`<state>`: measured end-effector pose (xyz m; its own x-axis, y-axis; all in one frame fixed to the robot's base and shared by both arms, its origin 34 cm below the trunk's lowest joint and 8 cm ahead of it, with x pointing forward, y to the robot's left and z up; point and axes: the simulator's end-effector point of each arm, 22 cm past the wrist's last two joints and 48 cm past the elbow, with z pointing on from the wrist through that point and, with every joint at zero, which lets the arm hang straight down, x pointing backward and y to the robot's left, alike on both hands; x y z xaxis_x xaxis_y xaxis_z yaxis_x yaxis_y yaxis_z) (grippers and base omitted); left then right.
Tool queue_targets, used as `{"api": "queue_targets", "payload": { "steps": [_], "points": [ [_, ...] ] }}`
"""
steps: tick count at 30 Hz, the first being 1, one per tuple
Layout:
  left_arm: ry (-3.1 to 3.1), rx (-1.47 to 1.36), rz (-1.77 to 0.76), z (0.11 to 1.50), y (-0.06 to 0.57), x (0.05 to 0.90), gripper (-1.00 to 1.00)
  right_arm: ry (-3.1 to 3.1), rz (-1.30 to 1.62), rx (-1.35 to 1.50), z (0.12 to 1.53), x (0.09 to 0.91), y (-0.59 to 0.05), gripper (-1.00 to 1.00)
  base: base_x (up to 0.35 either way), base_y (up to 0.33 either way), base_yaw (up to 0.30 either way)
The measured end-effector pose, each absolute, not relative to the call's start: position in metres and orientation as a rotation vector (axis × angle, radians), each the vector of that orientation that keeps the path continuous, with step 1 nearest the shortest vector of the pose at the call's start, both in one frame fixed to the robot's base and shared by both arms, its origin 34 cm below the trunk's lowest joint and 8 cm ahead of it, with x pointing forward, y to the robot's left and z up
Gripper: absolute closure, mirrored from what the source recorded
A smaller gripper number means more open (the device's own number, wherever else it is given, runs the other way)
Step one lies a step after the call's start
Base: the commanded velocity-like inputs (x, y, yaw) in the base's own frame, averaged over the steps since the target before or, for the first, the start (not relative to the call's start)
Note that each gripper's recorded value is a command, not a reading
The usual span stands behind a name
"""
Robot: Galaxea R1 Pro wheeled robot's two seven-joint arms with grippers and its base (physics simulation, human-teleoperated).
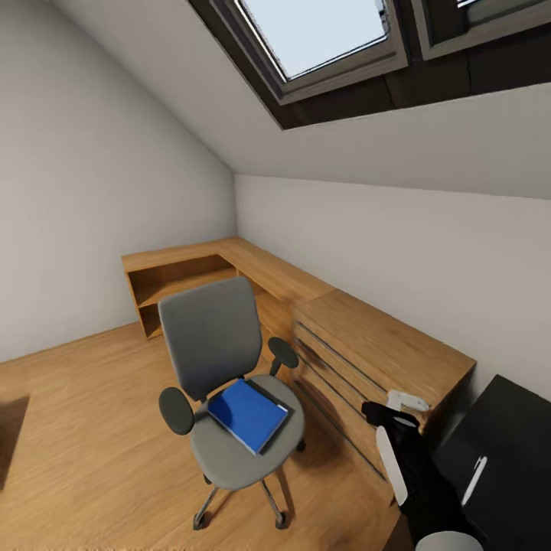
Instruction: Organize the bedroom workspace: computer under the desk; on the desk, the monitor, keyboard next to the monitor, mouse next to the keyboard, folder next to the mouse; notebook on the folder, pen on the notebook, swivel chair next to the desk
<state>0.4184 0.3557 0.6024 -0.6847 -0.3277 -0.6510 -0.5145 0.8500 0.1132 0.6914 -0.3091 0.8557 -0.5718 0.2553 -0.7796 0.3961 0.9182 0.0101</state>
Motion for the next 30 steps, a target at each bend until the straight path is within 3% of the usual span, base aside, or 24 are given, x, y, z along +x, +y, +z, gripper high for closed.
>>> {"api": "queue_targets", "payload": {
  "steps": [5,16,30],
  "points": [
    [2.379,-0.608,0.381,0.602,0.355,0.418,-1.00,2.215,-0.223,0.340,0.854,0.696,-0.278,-1.00,0.000,0.184,0.281],
    [2.380,-0.601,0.377,0.603,0.354,0.419,-1.00,2.228,-0.232,0.319,0.849,0.694,-0.273,-1.00,0.028,0.301,0.281],
    [2.373,-0.600,0.370,0.603,0.350,0.421,-1.00,2.229,-0.232,0.320,0.848,0.694,-0.273,-1.00,0.015,0.034,0.281]
  ]
}}
